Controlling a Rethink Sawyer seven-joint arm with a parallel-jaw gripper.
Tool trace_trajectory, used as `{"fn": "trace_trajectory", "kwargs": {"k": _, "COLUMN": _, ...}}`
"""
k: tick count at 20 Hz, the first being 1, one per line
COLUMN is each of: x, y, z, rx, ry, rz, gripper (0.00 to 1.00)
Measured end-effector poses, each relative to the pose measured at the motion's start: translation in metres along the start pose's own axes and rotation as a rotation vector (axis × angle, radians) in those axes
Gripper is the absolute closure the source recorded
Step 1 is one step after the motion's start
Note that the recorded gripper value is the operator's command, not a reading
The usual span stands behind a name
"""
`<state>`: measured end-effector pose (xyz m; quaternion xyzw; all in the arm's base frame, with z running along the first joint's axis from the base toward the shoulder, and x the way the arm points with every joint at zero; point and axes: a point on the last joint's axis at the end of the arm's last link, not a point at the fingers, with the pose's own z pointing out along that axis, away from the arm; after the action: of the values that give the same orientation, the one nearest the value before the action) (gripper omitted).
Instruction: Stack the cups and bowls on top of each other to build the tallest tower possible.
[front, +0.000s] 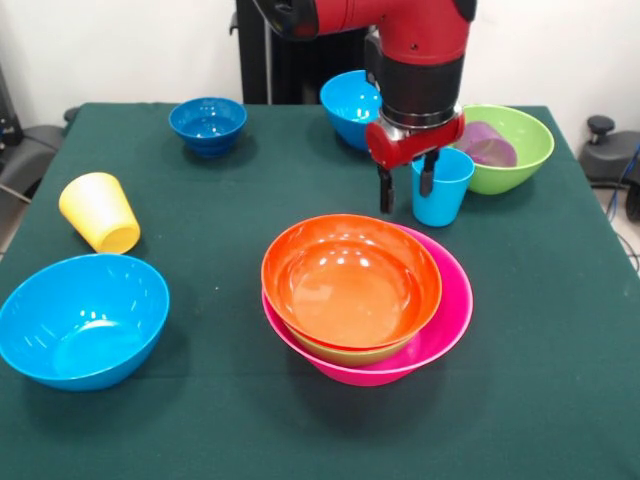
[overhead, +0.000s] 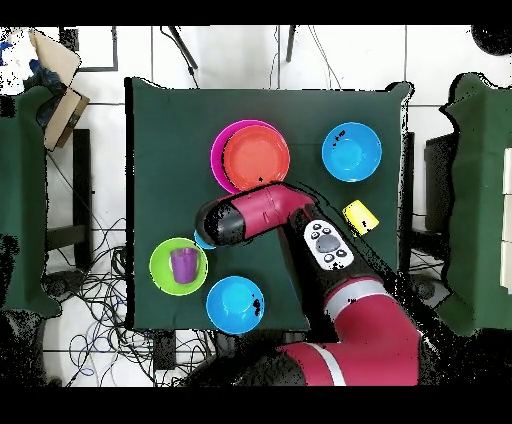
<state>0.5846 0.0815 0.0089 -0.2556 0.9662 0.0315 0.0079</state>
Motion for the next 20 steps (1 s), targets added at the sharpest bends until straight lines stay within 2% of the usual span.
{"fn": "trace_trajectory", "kwargs": {"k": 3, "x": 0.001, "y": 0.000, "z": 0.007, "rx": -0.004, "ry": 0.004, "rz": -0.004, "gripper": 0.00}}
{"fn": "trace_trajectory", "kwargs": {"k": 10, "x": 0.001, "y": 0.000, "z": 0.007, "rx": -0.003, "ry": 0.004, "rz": -0.004, "gripper": 0.00}}
{"fn": "trace_trajectory", "kwargs": {"k": 20, "x": -0.006, "y": -0.009, "z": -0.010, "rx": 0.029, "ry": -0.019, "rz": -0.008, "gripper": 0.00}}
